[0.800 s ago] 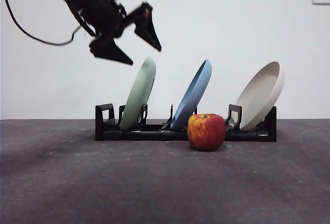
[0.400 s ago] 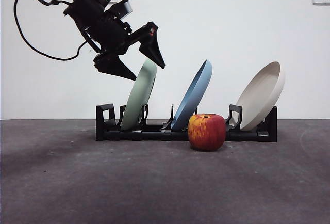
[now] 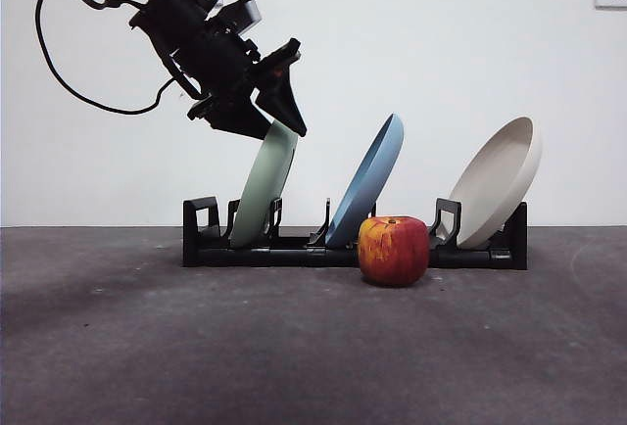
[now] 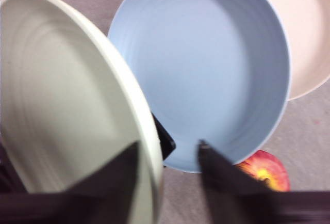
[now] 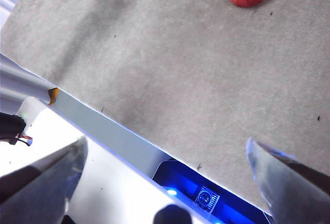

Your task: Take the green plate from the plate rack,put the plate on the table,take the apple from the table,put the apple in the plate

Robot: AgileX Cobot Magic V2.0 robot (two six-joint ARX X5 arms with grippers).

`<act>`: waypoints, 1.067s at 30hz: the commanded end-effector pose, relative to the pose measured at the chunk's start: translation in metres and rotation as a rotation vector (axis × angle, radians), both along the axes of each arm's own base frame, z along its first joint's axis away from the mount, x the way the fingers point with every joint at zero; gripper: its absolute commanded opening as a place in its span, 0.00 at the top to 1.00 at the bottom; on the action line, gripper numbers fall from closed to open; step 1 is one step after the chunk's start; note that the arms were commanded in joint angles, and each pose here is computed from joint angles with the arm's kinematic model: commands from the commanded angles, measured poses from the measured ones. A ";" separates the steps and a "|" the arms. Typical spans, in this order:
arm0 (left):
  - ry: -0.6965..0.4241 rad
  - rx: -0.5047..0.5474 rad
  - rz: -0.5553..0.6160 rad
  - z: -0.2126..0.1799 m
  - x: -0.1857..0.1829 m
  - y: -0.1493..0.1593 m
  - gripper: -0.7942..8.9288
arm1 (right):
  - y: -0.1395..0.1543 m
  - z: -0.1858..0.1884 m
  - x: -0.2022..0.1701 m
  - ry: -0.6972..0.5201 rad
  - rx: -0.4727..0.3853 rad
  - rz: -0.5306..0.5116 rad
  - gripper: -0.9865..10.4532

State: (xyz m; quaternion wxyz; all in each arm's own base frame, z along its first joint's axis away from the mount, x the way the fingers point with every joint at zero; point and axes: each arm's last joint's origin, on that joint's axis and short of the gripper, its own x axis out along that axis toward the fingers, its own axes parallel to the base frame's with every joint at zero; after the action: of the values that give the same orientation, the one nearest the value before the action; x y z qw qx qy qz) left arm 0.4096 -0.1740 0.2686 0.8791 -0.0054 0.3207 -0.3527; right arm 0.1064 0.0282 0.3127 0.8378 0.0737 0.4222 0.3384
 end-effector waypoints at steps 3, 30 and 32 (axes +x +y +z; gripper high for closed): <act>0.014 -0.012 -0.036 -0.006 0.002 -0.003 0.93 | 0.000 0.001 0.000 -0.007 0.004 0.001 0.36; -0.041 -0.057 -0.031 0.084 -0.046 0.012 0.93 | 0.000 0.001 0.000 -0.008 0.004 0.003 0.36; -0.042 -0.010 -0.069 0.092 -0.062 0.010 0.93 | 0.000 0.002 0.000 -0.009 0.004 0.003 0.36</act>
State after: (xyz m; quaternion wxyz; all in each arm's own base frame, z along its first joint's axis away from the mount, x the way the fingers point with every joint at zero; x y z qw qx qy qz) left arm 0.3550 -0.1591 0.3564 0.8772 -0.0144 0.3071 -0.3688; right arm 0.1064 0.0282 0.3127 0.8378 0.0735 0.4221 0.3385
